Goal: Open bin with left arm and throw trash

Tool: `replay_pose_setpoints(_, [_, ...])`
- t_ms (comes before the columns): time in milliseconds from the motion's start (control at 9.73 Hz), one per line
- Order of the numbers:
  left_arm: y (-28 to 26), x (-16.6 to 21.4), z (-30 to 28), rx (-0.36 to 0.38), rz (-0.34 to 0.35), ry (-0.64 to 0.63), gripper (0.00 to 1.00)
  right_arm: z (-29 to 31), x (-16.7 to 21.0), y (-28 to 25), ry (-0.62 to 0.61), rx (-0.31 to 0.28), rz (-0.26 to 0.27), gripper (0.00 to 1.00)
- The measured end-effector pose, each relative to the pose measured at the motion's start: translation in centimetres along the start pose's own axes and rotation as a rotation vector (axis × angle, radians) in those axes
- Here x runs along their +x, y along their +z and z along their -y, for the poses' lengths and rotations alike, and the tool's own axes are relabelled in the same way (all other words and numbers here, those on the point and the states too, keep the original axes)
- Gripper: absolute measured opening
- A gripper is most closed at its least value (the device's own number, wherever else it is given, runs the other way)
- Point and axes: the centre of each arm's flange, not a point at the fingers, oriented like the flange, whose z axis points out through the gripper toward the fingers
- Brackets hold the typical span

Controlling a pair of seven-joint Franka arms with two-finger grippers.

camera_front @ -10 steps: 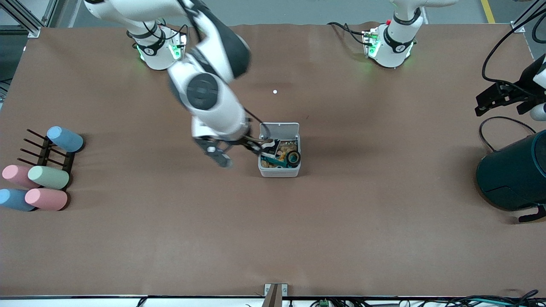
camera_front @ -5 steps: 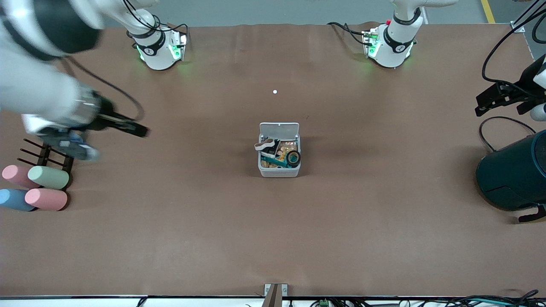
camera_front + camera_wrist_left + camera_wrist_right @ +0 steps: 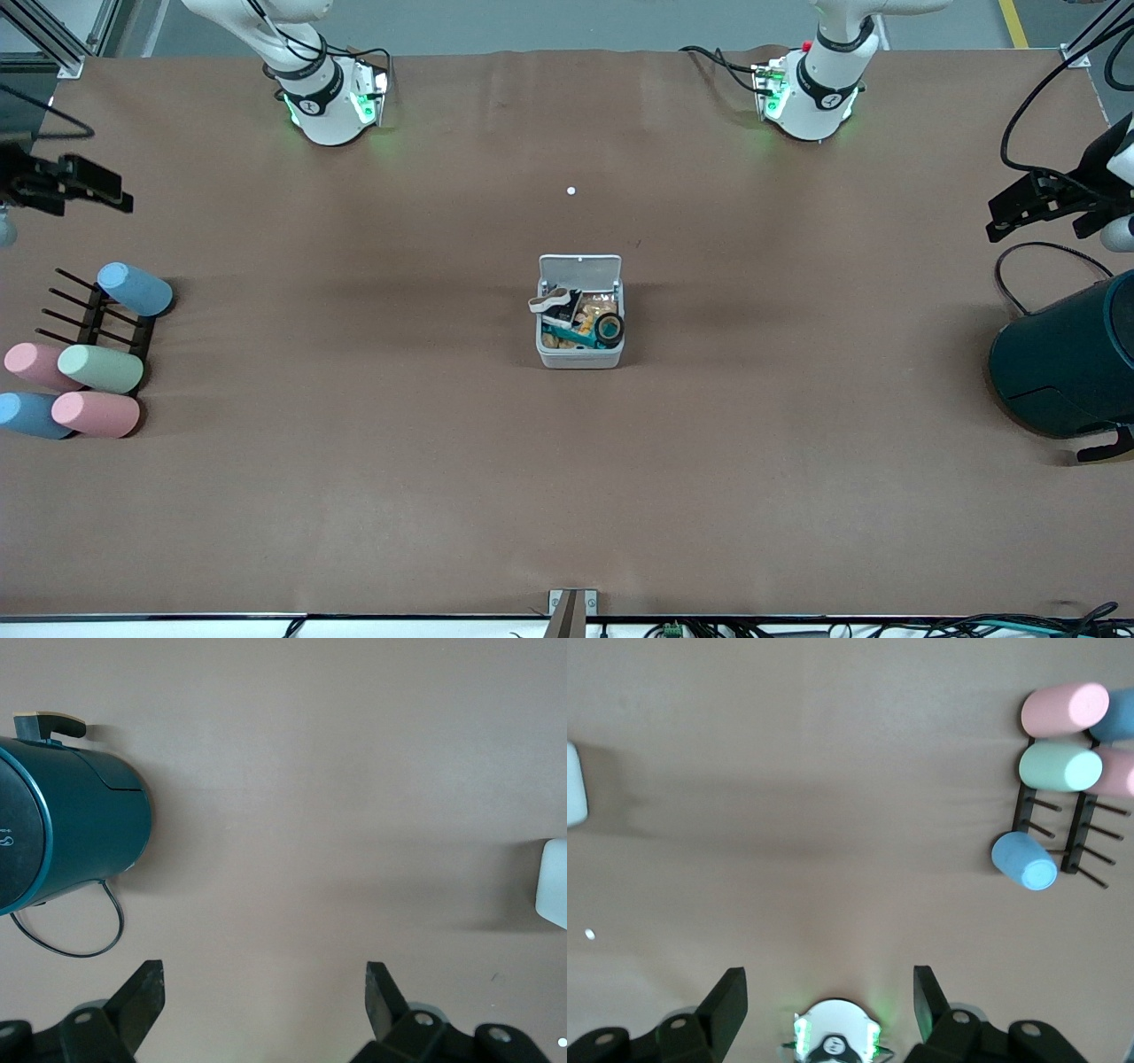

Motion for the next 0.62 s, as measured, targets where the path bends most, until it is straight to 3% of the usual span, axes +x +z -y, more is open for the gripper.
replay_pose_setpoints(103, [0.00,0.00,0.00,0.000,0.000,0.000,1.00,0.32,-0.75,-0.55,-0.022,-0.005,-0.011,0.86])
replay_pose_setpoints(205, [0.00,0.00,0.00,0.000,0.000,0.000,1.00,0.51,-1.09,-0.95,-0.035,-0.008,-0.022,0.96])
replay_pose_setpoints(308, [0.00,0.00,0.00,0.000,0.000,0.000,1.00,0.62,-1.14,-1.12,-0.039,-0.010,-0.030,1.00])
replay_pose_setpoints(616, [0.00,0.00,0.03,0.000,0.000,0.000,1.00,0.59,-0.36,-1.10,-0.037,-0.016,-0.075,1.00])
